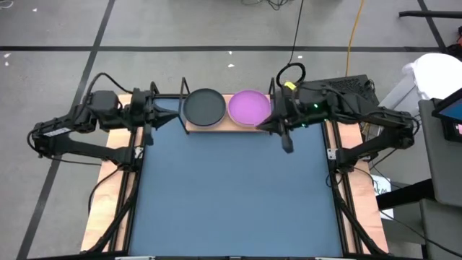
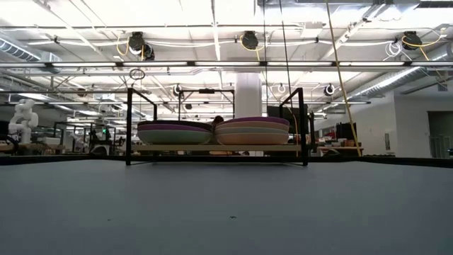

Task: Place and stack plates onto a shelf
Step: Return to Home Position

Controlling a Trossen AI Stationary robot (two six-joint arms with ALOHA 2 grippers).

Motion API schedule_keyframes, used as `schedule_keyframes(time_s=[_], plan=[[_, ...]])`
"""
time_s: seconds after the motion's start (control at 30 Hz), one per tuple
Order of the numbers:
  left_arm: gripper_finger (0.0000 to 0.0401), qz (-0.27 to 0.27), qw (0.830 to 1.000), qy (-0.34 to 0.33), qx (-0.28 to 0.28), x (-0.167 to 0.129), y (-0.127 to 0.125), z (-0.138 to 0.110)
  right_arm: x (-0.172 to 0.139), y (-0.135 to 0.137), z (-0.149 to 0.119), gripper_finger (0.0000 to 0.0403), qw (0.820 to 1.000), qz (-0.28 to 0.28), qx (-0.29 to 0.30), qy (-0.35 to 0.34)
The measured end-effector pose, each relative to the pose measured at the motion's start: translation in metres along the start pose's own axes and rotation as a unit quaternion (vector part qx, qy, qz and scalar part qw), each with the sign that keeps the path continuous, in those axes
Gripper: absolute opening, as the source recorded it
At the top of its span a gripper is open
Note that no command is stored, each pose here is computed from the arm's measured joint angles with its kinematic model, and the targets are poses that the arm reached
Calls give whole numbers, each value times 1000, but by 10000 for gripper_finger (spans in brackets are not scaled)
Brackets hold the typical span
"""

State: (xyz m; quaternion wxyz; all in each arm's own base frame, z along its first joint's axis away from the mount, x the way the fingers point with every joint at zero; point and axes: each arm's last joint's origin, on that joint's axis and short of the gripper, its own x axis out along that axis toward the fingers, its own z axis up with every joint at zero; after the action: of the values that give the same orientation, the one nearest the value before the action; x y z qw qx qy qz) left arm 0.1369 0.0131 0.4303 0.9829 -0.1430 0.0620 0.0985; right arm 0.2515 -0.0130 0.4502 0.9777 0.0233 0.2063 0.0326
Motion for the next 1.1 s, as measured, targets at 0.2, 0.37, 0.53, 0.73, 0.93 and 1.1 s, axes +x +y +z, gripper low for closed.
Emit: schedule_keyframes(time_s=[0.2,0.37,0.53,0.73,0.93,1.1], plan=[[7,-52,996,11,71,2,-8,-7,-4,18,-22,0,998,33,-42,-35],[7,-76,991,22,106,-3,-12,-17,-7,28,-51,0,992,53,-69,-94],[7,-51,986,8,155,-7,-8,-27,-7,28,-94,0,986,55,-86,-128],[7,-18,984,20,179,-7,6,-48,-7,24,-139,0,970,27,-91,-223],[7,-51,983,35,171,2,14,-78,-2,21,-185,0,960,18,-122,-250],[7,-53,983,33,175,7,21,-104,3,19,-216,0,968,23,-108,-225]])
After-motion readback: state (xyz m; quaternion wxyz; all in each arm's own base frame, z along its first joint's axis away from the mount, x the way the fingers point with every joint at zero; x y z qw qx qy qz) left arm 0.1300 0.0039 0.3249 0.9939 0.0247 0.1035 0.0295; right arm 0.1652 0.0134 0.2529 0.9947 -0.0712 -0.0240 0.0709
